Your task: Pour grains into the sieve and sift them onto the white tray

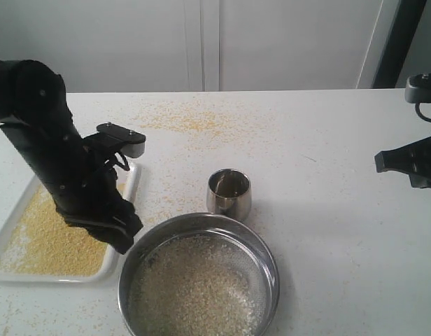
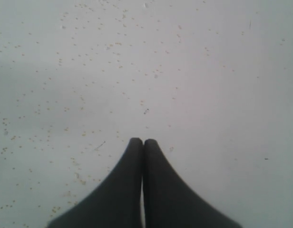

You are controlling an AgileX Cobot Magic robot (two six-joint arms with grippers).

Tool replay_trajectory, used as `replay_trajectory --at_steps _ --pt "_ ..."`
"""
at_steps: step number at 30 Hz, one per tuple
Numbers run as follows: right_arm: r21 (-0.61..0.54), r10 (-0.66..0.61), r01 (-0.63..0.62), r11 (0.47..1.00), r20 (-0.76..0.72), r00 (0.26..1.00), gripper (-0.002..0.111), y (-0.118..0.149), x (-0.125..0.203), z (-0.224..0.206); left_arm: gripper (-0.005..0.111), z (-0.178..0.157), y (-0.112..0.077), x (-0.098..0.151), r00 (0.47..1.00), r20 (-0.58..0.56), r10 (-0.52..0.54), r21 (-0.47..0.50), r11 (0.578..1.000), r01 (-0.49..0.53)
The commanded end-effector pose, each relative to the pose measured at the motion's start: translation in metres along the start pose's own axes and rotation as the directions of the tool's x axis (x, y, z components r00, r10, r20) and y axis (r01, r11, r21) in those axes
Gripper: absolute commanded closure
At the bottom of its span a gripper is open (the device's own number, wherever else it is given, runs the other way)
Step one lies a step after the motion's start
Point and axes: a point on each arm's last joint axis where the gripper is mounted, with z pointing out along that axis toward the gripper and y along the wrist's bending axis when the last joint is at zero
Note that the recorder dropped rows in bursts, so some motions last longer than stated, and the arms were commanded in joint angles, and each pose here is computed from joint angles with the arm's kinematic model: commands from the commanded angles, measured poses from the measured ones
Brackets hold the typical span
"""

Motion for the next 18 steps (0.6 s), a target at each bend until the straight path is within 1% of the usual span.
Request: replay_trajectory --at_steps 1,4,7,9,14,18 --pt "0.007 0.012 -0.012 1.000 0.014 1.000 0.108 -0.003 -0.001 -0.002 0.076 -0.021 -0.003 0.015 0.998 -0.063 0.032 -0.019 0.999 -0.033" --pt "0.007 0.012 -0.012 1.000 0.014 1.000 0.108 -0.003 -0.001 -0.002 0.107 -0.036 -0.003 0.026 0.993 -0.104 0.060 -0.054 0.996 -0.066" --pt "0.007 0.012 -0.012 1.000 0.014 1.000 0.108 -0.003 -0.001 -0.002 0.106 -0.052 -0.003 0.036 0.991 -0.119 0.059 -0.093 0.993 -0.071" --pt "0.007 0.012 -0.012 1.000 0.014 1.000 0.108 -0.003 -0.001 -0.002 0.106 -0.063 -0.006 0.040 0.996 -0.084 0.030 -0.103 0.994 -0.039" --pt "0.007 0.012 -0.012 1.000 0.014 1.000 0.108 -0.003 -0.001 -0.002 0.106 -0.089 -0.012 0.046 0.997 0.071 0.016 -0.132 0.991 -0.006" --pt "0.007 0.012 -0.012 1.000 0.014 1.000 0.108 -0.003 -0.001 -0.002 0.106 -0.107 -0.017 0.053 0.979 0.204 0.019 -0.144 0.989 0.011"
